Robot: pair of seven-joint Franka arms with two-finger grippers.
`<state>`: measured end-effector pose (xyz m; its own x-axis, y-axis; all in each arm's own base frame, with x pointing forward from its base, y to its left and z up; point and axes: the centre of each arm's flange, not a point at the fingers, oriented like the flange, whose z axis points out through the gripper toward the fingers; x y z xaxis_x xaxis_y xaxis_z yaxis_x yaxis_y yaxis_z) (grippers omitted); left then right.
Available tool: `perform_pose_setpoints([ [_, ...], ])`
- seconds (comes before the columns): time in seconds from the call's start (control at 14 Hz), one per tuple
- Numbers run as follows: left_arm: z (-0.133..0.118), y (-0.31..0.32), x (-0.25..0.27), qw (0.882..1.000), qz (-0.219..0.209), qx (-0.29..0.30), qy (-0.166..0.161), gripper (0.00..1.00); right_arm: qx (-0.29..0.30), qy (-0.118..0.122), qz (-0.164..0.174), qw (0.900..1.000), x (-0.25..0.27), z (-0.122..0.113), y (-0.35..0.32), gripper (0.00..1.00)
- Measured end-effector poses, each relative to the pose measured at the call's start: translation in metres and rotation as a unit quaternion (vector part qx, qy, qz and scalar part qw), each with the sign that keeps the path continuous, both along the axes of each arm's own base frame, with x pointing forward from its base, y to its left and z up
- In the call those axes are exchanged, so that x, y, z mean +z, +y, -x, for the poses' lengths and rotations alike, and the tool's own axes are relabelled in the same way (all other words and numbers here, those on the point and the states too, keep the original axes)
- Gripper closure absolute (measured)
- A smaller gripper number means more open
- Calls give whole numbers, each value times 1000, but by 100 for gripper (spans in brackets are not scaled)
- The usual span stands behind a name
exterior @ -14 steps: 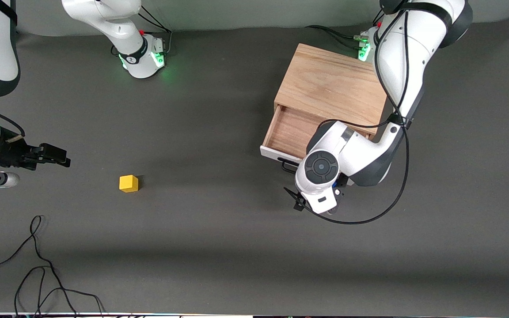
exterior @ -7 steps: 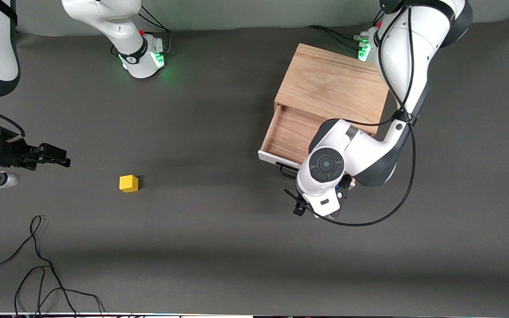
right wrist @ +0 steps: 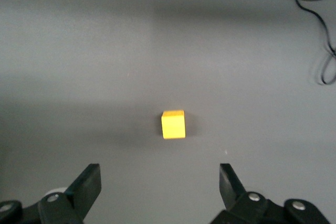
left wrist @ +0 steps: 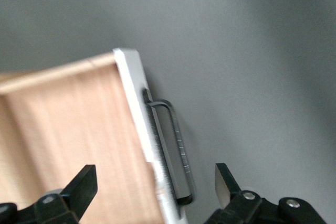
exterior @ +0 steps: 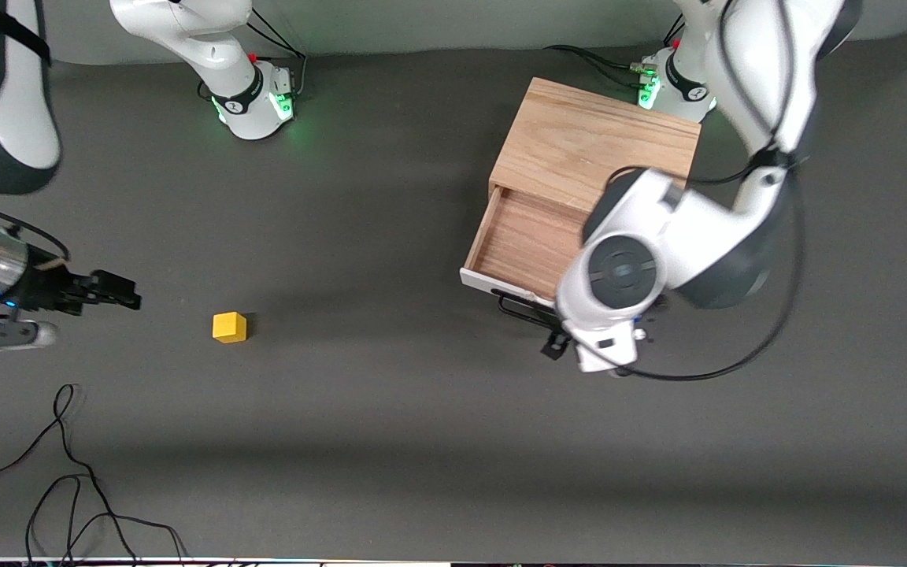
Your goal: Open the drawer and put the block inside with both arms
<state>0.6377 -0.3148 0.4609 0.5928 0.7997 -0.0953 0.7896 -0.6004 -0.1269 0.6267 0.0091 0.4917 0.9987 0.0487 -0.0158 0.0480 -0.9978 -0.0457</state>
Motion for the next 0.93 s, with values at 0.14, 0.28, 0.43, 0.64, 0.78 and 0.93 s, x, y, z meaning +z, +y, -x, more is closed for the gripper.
perform_pose_setpoints([
  [0.14, -1, 56, 46, 999, 8, -38, 7, 0, 4, -4, 2, 1000, -47, 2, 8, 0],
  [0.28, 0, 106, 79, 997, 19, -80, 10, 0, 7, -11, 4, 1000, -94, 11, 14, 0],
  [0.43, 2, 149, 100, 991, 28, -129, 10, 0, 7, -24, 7, 1000, -149, 27, 17, 0],
  [0.64, 16, 206, 123, 974, 36, -223, 6, 0, 6, -11, 14, 1000, -224, 52, 15, 0],
  [0.78, 28, 243, 135, 957, 40, -288, 8, 0, 7, -5, 17, 1000, -248, 55, 14, 0],
  [0.93, 40, 273, 148, 941, 45, -334, 10, 0, 7, -3, 19, 1000, -263, 56, 14, 0],
])
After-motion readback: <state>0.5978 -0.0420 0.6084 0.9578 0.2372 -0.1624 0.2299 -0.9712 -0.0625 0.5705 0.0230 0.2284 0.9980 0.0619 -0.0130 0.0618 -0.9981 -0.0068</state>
